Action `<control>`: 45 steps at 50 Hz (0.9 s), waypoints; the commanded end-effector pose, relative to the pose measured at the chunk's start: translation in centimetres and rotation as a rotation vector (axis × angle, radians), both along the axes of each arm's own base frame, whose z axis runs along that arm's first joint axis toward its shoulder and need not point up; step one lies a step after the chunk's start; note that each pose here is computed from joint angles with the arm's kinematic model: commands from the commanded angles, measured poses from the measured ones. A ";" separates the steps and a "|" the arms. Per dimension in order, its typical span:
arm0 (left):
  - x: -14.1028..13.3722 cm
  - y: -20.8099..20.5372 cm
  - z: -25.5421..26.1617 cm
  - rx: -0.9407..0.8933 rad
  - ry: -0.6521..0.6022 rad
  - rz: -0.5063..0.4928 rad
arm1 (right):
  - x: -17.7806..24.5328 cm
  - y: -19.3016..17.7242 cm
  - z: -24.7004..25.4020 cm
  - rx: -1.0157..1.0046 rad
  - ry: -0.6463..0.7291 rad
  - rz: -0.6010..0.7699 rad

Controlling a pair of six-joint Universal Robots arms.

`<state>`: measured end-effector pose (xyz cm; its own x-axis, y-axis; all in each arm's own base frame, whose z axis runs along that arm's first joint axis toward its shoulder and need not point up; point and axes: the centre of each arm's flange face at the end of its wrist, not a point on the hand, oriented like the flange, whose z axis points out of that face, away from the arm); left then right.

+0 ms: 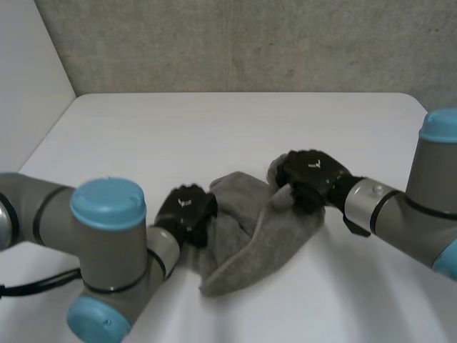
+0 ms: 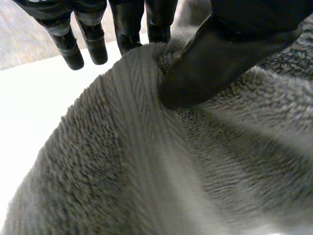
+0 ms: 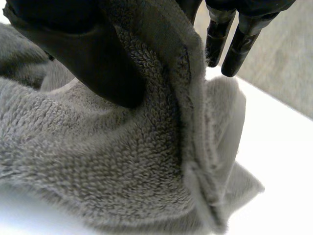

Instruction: Fold the towel.

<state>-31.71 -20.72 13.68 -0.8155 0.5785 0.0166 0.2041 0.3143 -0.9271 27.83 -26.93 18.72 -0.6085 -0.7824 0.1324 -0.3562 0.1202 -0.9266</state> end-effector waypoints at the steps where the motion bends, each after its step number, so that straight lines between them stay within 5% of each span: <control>1: 0.2 -5.9 5.5 -0.187 0.079 0.061 | 1.4 -3.2 4.9 -0.213 -0.051 0.055; 5: 1.0 -10.6 11.4 -0.381 0.136 0.116 | 2.3 -6.6 11.8 -0.473 -0.120 0.018; 13: 3.4 -9.6 23.3 -0.658 0.299 0.162 | 0.2 -5.2 23.4 -0.830 -0.418 -0.048; 20: 3.8 -8.9 19.7 -0.544 0.260 0.149 | -1.7 -5.8 18.4 -0.625 -0.467 0.033; 27: 4.6 -6.8 9.2 -0.258 0.105 0.124 | -2.6 -2.9 6.5 -0.405 -0.260 0.168; 33: 5.0 -5.8 4.0 -0.128 0.022 0.120 | -4.6 -2.1 0.5 -0.357 -0.093 0.140; 45: 6.5 -6.9 0.8 -0.088 -0.114 0.141 | -5.9 -1.8 -1.0 -0.215 0.032 0.075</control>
<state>-25.80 -26.74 14.22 -0.8788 0.4684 -0.0912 0.2473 0.2834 -0.9266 22.47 -28.60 17.49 -0.5141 -0.7890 0.3364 -0.3378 -0.1743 -0.9250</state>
